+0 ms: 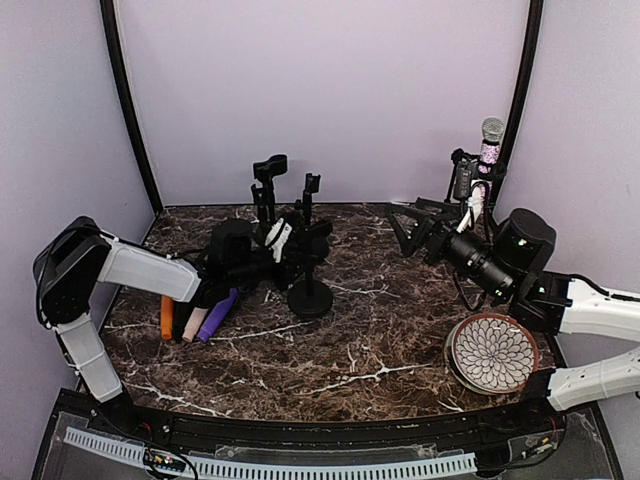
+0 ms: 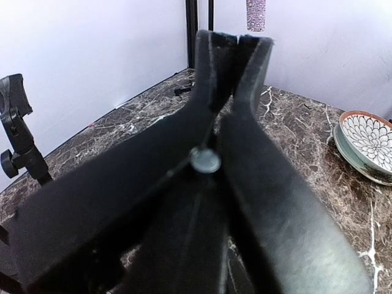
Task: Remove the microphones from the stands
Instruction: Place the microphone stand at the center of the board.
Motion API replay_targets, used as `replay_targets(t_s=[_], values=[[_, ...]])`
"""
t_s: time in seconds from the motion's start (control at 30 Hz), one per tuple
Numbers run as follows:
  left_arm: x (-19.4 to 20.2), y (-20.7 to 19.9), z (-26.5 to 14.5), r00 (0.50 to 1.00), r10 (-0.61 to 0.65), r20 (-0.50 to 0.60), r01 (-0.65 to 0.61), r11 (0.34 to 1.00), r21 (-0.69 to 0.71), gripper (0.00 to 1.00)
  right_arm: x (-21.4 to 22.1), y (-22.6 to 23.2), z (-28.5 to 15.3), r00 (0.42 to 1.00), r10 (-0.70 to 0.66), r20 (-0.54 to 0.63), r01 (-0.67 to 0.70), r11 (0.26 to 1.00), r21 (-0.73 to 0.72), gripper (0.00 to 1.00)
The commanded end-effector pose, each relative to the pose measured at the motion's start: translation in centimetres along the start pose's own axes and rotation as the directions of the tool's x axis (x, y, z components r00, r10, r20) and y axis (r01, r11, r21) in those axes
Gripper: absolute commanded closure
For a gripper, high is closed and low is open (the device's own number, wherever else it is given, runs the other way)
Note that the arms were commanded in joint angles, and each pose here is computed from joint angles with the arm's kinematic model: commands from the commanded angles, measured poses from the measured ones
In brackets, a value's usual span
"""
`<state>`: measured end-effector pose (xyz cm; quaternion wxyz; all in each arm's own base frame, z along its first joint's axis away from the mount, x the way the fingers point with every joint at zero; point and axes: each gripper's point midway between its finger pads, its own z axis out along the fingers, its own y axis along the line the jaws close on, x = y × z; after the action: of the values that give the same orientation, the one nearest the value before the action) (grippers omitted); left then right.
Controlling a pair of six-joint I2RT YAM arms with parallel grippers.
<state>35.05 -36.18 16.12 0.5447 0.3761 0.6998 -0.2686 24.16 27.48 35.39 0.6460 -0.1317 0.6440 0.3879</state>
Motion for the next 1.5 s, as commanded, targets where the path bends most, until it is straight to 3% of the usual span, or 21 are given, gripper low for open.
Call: replay_targets(t_s=[0.0, 0.4, 0.9, 1.47], values=[[-2.4, 1.9, 1.4, 0.997, 0.044, 0.057, -0.044, 0.999, 0.005, 0.97, -0.8, -0.7, -0.5, 0.999, -0.009, 0.032, 0.008, 1.000, 0.028, 0.02], [-0.4, 6.5, 5.4, 0.997, 0.071, -0.035, -0.073, 0.996, -0.060, 0.98, -1.0, -1.5, -0.5, 0.999, -0.023, 0.034, 0.021, 0.998, 0.062, 0.02], [0.7, 11.3, 8.4, 0.993, 0.097, -0.067, -0.105, 0.987, -0.119, 1.00, -1.1, -2.2, -0.1, 0.999, -0.028, 0.034, 0.025, 0.996, 0.087, 0.02], [0.2, 12.1, 8.4, 0.983, 0.108, -0.148, -0.123, 0.988, -0.092, 1.00, -1.3, -3.0, -0.6, 0.999, -0.011, 0.039, 0.006, 0.992, 0.122, 0.02]])
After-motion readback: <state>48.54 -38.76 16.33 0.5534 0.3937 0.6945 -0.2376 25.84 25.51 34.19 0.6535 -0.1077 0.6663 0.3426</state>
